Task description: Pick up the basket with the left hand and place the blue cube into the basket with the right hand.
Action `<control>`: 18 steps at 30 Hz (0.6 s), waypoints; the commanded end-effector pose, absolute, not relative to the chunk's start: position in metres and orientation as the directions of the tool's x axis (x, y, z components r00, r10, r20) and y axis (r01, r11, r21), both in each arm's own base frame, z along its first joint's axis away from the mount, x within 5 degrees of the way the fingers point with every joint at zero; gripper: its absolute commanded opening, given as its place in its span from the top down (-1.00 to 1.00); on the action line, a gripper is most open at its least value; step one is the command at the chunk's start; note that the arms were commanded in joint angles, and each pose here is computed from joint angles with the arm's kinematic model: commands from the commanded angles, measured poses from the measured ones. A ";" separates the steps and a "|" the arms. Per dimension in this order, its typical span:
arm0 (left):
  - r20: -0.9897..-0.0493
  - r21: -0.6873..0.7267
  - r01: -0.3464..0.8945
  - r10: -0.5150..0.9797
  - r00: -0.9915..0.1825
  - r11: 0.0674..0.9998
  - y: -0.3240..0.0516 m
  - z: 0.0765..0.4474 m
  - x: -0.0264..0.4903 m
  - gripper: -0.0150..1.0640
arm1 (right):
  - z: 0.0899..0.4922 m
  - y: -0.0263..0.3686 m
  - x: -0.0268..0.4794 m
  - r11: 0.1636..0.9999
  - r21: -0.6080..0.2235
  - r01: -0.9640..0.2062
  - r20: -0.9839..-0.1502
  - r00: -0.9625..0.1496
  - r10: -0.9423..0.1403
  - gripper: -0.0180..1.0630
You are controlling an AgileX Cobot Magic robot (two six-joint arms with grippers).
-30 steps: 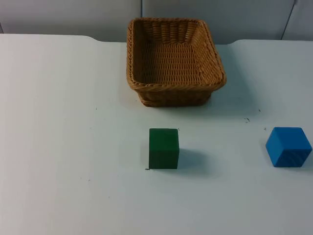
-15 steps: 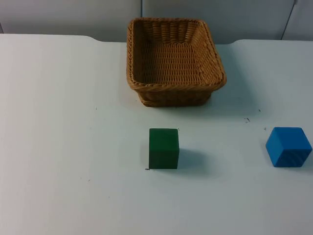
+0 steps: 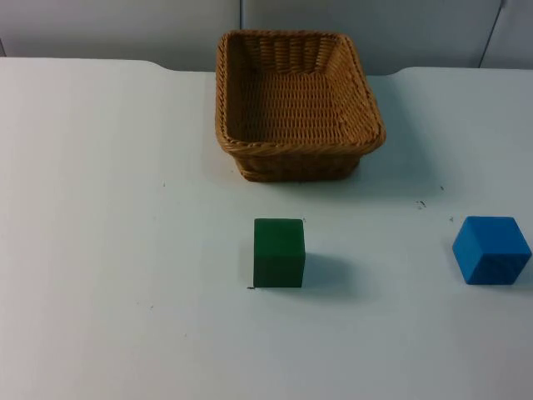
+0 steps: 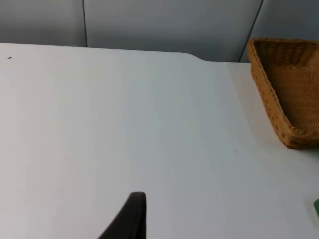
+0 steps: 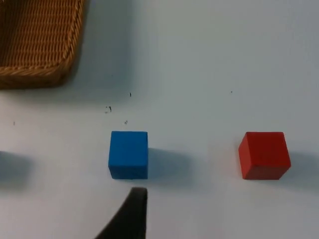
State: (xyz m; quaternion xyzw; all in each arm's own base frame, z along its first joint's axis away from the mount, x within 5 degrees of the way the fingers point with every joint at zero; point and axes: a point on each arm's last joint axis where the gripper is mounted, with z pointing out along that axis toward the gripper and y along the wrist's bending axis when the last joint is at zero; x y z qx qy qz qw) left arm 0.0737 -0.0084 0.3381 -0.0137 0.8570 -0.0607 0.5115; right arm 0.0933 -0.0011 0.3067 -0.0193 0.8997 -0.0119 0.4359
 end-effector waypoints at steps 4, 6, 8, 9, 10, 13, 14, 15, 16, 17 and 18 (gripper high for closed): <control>-0.870 -0.173 0.112 -0.099 -0.484 0.978 -0.016 0.341 0.108 -0.98 | 0.305 -0.002 0.110 0.999 -0.039 -0.021 -0.772 -0.634 -0.043 -0.97; -0.867 -0.186 0.126 -0.102 -0.487 0.974 -0.017 0.340 0.115 -0.98 | 0.305 -0.002 0.112 0.999 -0.037 -0.021 -0.771 -0.636 -0.042 -0.97; -0.857 -0.210 0.149 -0.109 -0.504 0.966 -0.020 0.337 0.132 -0.98 | 0.302 -0.002 0.118 0.999 -0.036 -0.021 -0.759 -0.649 -0.041 -0.96; -0.848 -0.219 0.162 -0.105 -0.520 0.962 -0.021 0.335 0.141 -0.98 | 0.301 -0.003 0.120 0.999 -0.035 -0.021 -0.754 -0.655 -0.041 -0.96; -0.844 -0.220 0.179 -0.095 -0.528 0.959 -0.022 0.335 0.148 -0.98 | 0.300 -0.003 0.121 0.999 -0.035 -0.022 -0.751 -0.659 -0.040 -0.96; -0.827 -0.240 0.210 -0.086 -0.555 0.948 -0.025 0.333 0.168 -0.98 | 0.298 -0.003 0.125 0.999 -0.034 -0.022 -0.740 -0.671 -0.040 -0.96; -0.822 -0.246 0.224 -0.081 -0.564 0.943 -0.026 0.333 0.177 -0.98 | 0.297 -0.003 0.127 0.999 -0.033 -0.022 -0.733 -0.680 -0.040 -0.96; -0.810 -0.260 0.241 -0.075 -0.582 0.935 -0.028 0.332 0.193 -0.98 | 0.295 -0.003 0.131 0.999 -0.033 -0.022 -0.727 -0.686 -0.039 -0.96; -0.801 -0.273 0.249 -0.076 -0.594 0.929 -0.029 0.331 0.204 -0.98 | 0.294 -0.003 0.133 0.999 -0.033 -0.022 -0.725 -0.688 -0.039 -0.96; -0.801 -0.273 0.249 -0.076 -0.594 0.929 -0.029 0.331 0.204 -0.98 | 0.294 -0.003 0.133 0.999 -0.033 -0.022 -0.725 -0.688 -0.039 -0.96; -0.797 -0.275 0.264 -0.066 -0.600 0.925 -0.030 0.330 0.213 -0.98 | 0.293 -0.003 0.136 0.999 -0.030 -0.022 -0.719 -0.694 -0.037 -0.96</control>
